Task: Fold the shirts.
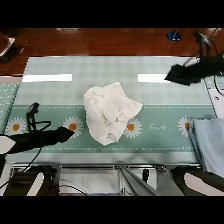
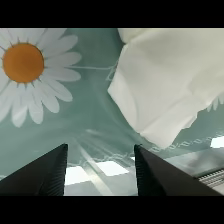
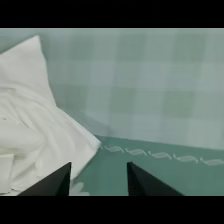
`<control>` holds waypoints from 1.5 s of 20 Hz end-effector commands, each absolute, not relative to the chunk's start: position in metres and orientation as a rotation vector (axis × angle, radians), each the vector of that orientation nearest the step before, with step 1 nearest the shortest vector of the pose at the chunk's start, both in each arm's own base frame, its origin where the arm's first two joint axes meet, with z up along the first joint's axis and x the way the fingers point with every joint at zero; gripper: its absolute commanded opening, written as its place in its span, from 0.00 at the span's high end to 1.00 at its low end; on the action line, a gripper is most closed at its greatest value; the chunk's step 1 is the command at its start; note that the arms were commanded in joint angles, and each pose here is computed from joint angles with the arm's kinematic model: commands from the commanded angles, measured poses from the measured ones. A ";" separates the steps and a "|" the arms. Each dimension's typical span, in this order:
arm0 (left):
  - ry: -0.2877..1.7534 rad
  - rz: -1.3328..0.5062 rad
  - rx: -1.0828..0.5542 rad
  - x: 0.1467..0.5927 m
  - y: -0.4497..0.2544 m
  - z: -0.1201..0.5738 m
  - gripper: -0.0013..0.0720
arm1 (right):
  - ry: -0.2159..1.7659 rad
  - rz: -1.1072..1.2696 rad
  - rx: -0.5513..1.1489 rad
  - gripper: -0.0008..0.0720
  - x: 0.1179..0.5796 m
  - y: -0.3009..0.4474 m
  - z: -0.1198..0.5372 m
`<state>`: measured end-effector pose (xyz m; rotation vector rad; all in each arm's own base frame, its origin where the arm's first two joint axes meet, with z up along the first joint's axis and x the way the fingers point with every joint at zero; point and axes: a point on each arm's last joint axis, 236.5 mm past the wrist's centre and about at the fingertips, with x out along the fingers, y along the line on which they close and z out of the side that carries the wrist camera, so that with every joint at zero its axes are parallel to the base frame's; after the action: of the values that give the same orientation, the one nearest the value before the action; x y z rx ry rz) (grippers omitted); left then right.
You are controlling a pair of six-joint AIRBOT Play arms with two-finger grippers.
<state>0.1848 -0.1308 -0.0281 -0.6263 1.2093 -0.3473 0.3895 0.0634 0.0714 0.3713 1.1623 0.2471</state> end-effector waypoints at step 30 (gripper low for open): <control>1.488 -0.733 -0.654 0.233 -0.283 -0.088 0.95 | 1.382 0.312 0.760 0.43 0.350 0.137 -0.073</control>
<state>0.2333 -0.2829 -0.0885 -0.6548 1.4869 -0.7267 0.3305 0.1224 -0.0746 0.7059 1.3832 0.2846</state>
